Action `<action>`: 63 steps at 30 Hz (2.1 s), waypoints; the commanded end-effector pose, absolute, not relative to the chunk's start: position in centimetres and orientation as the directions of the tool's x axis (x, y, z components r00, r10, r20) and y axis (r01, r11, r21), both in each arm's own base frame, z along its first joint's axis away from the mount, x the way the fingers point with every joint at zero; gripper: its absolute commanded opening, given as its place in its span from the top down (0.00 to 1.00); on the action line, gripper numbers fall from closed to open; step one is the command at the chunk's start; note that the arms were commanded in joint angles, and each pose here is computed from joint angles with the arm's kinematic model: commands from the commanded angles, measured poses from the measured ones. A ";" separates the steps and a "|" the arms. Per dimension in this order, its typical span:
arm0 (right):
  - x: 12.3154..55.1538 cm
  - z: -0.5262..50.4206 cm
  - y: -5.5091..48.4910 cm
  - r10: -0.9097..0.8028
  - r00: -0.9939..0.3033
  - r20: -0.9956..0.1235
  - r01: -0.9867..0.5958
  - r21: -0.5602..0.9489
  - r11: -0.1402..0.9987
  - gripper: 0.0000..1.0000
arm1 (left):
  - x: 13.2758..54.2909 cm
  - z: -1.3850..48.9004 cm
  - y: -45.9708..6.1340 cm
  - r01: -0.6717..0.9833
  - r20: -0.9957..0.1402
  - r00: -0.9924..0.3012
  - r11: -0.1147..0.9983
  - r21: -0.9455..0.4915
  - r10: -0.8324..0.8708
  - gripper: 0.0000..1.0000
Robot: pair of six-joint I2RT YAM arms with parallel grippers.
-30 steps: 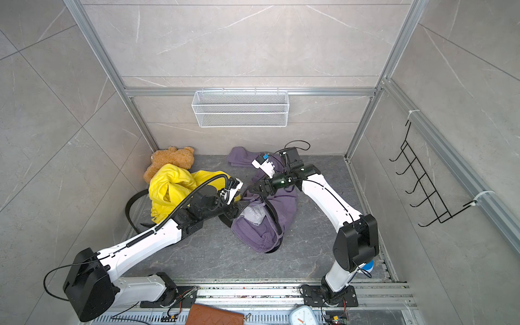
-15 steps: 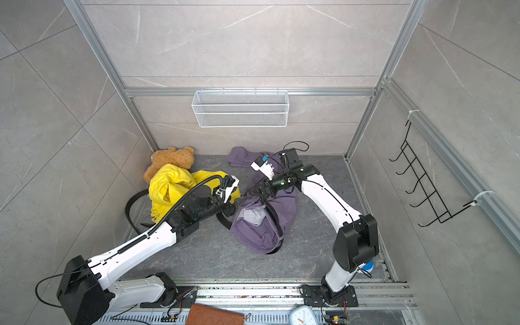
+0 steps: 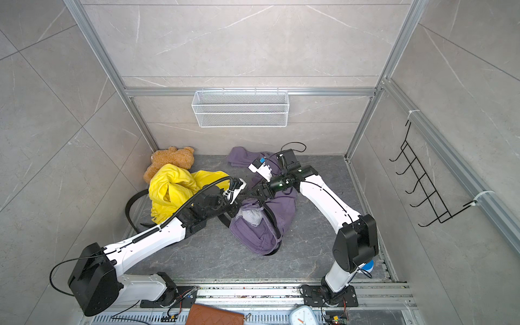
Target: Remove the belt from the trousers
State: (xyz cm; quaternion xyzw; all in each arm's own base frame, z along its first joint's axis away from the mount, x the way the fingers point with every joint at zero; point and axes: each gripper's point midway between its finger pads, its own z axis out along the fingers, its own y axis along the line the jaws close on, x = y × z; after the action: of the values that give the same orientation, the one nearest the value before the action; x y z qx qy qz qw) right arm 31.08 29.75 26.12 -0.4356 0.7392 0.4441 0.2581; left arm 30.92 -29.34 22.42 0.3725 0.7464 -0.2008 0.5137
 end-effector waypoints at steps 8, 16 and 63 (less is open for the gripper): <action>31.0 24.5 29.2 -0.422 -0.470 -0.775 -0.879 0.366 0.306 0.41 | 31.4 25.3 -27.8 0.652 -0.906 -0.292 0.757 0.045 0.306 1.00; 29.6 23.8 30.1 -0.418 -0.391 -0.820 -0.912 0.282 0.298 0.22 | 30.5 24.8 -27.5 0.619 -0.881 -0.358 0.785 0.025 0.311 1.00; 29.9 23.9 32.1 -0.424 -0.429 -0.798 -0.903 0.356 0.242 0.75 | 29.7 25.1 -27.2 0.599 -0.897 -0.324 0.799 0.052 0.302 1.00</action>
State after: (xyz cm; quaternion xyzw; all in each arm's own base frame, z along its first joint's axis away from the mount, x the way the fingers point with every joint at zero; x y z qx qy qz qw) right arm 29.84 32.17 22.96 -0.4541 0.7375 0.4190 0.2726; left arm 29.43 -27.16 21.36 0.3093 0.8237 -0.1245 0.4587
